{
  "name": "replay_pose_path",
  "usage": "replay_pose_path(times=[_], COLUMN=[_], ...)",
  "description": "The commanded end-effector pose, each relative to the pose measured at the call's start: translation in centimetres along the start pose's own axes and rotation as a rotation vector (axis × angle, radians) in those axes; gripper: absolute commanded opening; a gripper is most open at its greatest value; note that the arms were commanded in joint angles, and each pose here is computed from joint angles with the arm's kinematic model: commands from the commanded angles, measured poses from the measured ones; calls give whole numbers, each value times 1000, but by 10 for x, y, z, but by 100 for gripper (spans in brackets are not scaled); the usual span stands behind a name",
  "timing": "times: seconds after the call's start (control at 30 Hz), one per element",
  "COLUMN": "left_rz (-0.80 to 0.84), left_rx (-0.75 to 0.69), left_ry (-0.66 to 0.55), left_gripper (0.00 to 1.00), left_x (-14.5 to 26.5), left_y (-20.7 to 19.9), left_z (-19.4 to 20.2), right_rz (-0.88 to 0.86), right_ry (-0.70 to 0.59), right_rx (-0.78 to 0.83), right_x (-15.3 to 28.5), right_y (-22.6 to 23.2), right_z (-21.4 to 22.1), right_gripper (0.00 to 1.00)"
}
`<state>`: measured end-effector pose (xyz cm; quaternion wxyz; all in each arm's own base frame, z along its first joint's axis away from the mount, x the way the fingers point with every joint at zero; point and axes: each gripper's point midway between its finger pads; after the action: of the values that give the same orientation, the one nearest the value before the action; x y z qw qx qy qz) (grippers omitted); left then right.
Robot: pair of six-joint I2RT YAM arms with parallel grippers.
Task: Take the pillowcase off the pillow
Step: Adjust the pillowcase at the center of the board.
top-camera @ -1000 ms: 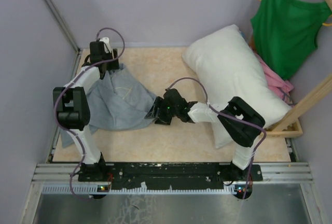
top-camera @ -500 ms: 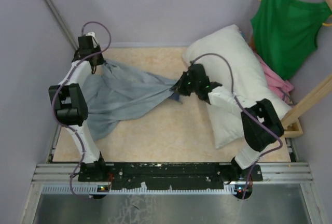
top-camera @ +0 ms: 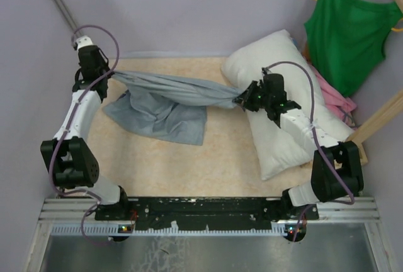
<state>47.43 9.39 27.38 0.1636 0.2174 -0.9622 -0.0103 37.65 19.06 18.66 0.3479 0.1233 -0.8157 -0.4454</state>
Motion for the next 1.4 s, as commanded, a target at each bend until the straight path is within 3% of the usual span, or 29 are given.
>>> replay_pose_path(times=[0.0, 0.2, 0.3, 0.37, 0.47, 0.57, 0.6, 0.67, 0.73, 0.77, 0.8, 0.97, 1.1, 1.13, 1.27, 1.37], left_rz=[-141, -3, 75, 167, 302, 500, 541, 589, 537, 525, 546, 647, 637, 652, 849, 853], left_rx=[13, 45, -3, -73, -222, -321, -335, -340, -328, -316, -295, -50, 47, 44, 41, -32], left_ry=[-3, -169, -259, -308, -293, -70, 7, 130, 167, 160, 149, 174, 264, 288, 371, 423], left_gripper=[0, 0, 0, 0, 0, 0, 5, 49, 87, 98, 100, 100, 100, 98, 73, 70], left_x=[2, 62, 95, 110, 111, 90, 84, 79, 73, 73, 72, 59, 31, 25, 19, 10], left_y=[38, 33, 25, 3, -55, -131, -147, -161, -152, -147, -143, -115, -97, -99, -135, -155], left_z=[-5, -89, -124, -133, -112, -40, -17, 15, 24, 21, 19, 11, 45, 57, 105, 138], right_rz=[11, -251, -425, -442, -359, -303, -298, -265, -176, -148, -136, -117, -106, -98, -89, -100], right_ry=[-54, 19, 71, 70, 59, 84, 99, 118, 126, 125, 123, 108, 86, 84, 90, 103], right_rx=[130, 406, 405, 405, 352, 79, -35, -197, -224, -226, -217, -251, -266, -263, -262, -271], right_x=[15, 34, 49, 50, 33, 15, 11, 4, -1, -2, -2, -4, -2, -2, -5, -6], right_y=[13, 133, 174, 178, 149, 90, 69, 34, 6, -1, -5, -15, -18, -20, -24, -23], right_z=[-27, -4, 6, 6, 0, -21, -26, -31, -28, -27, -27, -31, -41, -42, -42, -40], right_gripper=[0, 0, 0, 0, 0, 0, 0, 0, 0, 0, 0, 0, 0, 0, 0, 0])
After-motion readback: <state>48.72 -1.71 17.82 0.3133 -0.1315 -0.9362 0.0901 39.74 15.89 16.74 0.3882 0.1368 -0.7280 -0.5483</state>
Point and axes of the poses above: each gripper's point midway between its finger pads, its own x axis back along the fingers, its own y axis along the line the jaws close on, z = x × y, and after that the axes turned 13 degrees about -x, right-handed
